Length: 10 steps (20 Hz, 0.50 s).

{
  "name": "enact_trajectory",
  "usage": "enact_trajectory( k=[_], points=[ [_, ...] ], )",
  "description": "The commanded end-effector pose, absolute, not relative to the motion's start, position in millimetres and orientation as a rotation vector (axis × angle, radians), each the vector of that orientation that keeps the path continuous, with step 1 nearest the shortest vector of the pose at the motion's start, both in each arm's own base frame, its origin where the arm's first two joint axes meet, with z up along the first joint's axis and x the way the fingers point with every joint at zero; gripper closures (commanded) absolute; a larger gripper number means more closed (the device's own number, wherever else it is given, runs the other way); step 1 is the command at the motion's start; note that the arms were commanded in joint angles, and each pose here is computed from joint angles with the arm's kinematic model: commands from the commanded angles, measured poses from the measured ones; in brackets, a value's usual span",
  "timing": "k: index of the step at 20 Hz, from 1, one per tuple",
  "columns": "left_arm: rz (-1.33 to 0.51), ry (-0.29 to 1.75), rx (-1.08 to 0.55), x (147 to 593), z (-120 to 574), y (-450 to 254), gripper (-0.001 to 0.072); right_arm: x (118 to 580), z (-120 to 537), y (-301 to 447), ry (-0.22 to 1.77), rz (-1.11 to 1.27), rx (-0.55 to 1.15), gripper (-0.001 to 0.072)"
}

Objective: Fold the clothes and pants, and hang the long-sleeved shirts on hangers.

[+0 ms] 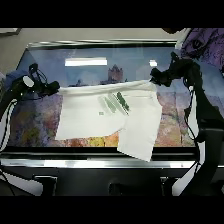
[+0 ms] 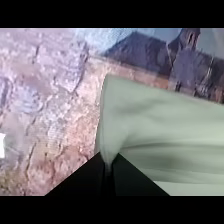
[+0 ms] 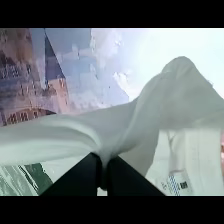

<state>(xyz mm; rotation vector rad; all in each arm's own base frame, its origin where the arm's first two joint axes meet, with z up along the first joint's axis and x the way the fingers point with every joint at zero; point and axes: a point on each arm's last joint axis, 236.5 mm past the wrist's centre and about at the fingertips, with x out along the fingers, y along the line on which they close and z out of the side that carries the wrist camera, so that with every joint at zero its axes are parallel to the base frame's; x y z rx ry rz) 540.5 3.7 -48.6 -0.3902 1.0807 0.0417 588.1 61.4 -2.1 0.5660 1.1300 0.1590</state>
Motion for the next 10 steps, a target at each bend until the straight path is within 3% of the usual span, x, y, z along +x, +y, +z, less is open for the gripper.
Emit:
enact_trajectory(
  k=[1, 5, 10],
  points=[
    [0.015, 1.293, -0.393, 495.7, -67.6, -9.1, 0.0694, 555.5, -6.9, 49.5, 1.260, 0.109, 0.493, 0.0681],
    [-0.010, 1.469, -0.389, 456.1, -76.6, -19.5, 0.0693, 524.8, -19.3, 41.2, 1.397, 0.067, 0.445, 0.0681],
    [-0.028, 1.540, -0.374, 438.4, -94.5, -34.0, 0.0693, 516.6, -36.2, 39.2, 1.457, 0.056, 0.436, 0.0680]
  ],
)
